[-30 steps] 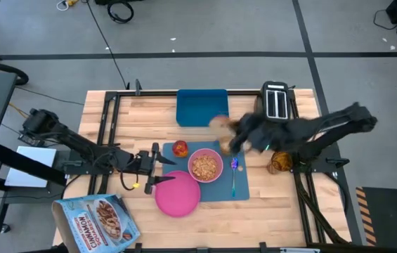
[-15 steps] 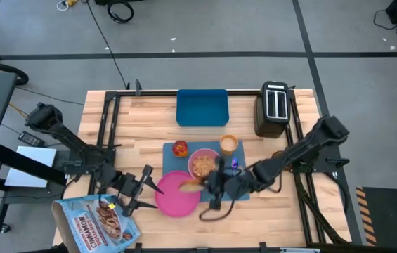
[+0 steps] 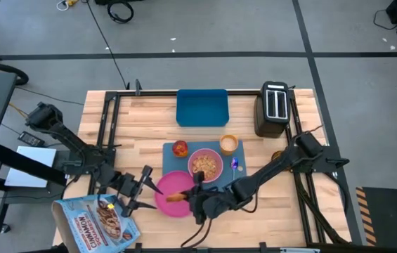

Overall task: Arrange a breakfast setting
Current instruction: Put the bread on the pink plate

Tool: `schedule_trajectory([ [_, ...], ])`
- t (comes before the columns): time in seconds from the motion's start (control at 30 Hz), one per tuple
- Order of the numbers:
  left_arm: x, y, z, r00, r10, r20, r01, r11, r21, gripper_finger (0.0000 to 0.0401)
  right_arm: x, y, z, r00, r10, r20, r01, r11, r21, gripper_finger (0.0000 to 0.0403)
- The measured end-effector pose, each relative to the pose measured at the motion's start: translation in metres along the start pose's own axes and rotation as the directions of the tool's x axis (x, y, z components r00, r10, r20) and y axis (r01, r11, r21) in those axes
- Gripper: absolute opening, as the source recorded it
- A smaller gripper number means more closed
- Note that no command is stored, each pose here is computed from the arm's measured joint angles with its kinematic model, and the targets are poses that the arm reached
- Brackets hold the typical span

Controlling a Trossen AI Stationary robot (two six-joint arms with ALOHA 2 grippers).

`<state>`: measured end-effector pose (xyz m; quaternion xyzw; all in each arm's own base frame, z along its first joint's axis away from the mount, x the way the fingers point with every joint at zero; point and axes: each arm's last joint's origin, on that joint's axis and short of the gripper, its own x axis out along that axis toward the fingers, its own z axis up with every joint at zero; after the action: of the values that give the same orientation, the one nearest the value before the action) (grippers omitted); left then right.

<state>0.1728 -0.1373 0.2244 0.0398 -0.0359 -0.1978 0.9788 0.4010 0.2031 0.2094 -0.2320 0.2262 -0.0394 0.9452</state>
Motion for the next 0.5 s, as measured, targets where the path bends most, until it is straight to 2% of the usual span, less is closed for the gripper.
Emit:
schedule_trajectory([
  [0.2,-0.001,-0.004,0.001,1.000,-0.020,0.008,0.020,1.000,0.004,0.0242,0.015,0.024,-0.016,0.994,-0.111,-0.014,0.105,0.970,-0.220,0.0056],
  [0.33,-0.001,-0.003,0.001,1.000,-0.017,0.010,0.017,1.000,0.004,0.0242,0.025,0.040,-0.025,0.989,-0.145,0.018,0.141,0.917,-0.374,0.0056],
  [0.5,-0.001,-0.003,0.002,1.000,-0.011,0.016,0.011,1.000,0.002,0.0242,0.036,0.052,-0.036,0.983,-0.176,0.042,0.174,0.853,-0.493,0.0055],
])
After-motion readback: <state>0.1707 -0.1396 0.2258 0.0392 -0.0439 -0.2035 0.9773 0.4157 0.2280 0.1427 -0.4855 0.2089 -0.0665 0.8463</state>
